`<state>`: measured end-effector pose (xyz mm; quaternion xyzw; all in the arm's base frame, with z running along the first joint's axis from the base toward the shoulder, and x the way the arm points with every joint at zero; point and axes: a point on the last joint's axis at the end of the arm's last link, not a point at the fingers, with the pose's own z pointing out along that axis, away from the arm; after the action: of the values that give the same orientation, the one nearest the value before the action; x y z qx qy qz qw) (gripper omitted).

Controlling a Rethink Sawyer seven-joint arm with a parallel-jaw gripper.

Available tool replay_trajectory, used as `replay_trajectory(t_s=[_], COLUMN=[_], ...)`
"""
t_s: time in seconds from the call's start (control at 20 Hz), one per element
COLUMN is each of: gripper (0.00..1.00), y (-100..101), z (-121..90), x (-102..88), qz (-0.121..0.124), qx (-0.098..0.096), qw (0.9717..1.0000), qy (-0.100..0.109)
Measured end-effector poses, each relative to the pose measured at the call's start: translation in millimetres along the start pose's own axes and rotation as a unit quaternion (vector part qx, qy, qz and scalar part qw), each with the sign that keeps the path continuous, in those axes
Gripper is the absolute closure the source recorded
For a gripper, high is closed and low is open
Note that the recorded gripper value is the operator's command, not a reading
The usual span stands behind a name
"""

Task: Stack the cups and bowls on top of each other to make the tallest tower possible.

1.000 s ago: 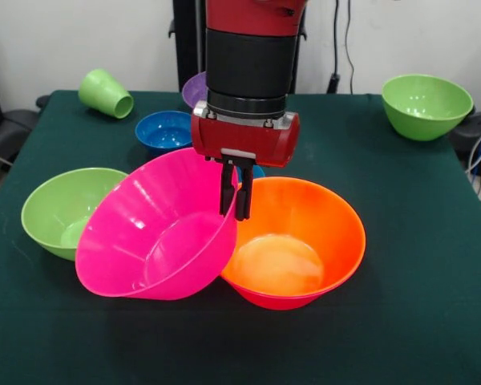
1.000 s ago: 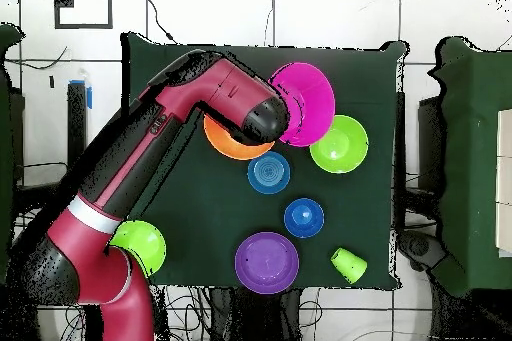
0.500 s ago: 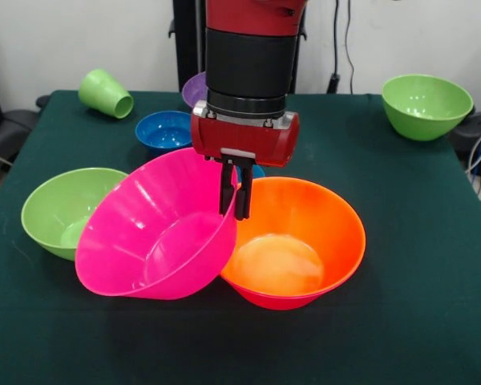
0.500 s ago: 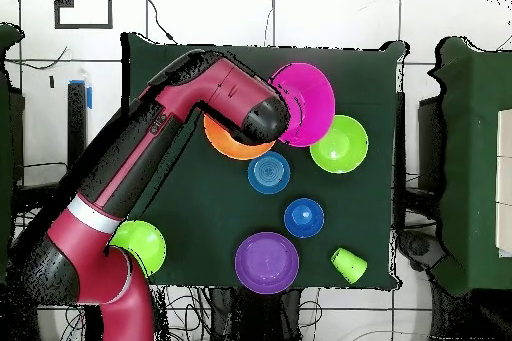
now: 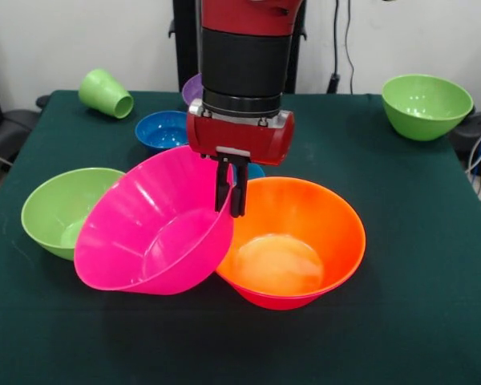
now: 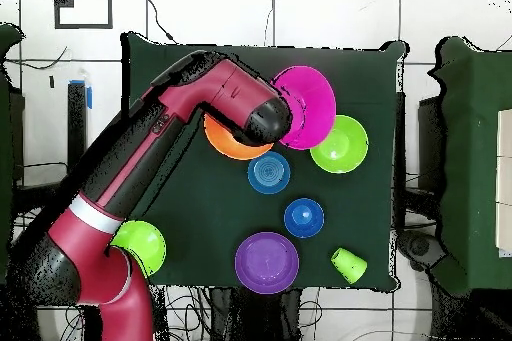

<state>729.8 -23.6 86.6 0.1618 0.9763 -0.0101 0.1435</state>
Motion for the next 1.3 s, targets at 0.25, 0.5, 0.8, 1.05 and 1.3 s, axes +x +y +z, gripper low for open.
replay_trajectory(t_s=[0.25, 0.5, 0.8, 1.05, 1.3], gripper=[1.00, 1.00, 1.00, 1.00, 1.00], y=[-5, -10, -20, -17, 1], z=[0, 5, 14, 6, -18], x=[1.6, 3.8, 8.6, 19.7, 31.6], qz=[-0.001, 0.002, -0.005, -0.015, -0.042], qx=[0.007, 0.002, 0.002, 0.021, 0.051], qw=[1.0000, 1.0000, 0.9999, 0.9996, 0.9978], qy=[0.006, 0.004, -0.010, -0.006, -0.005])
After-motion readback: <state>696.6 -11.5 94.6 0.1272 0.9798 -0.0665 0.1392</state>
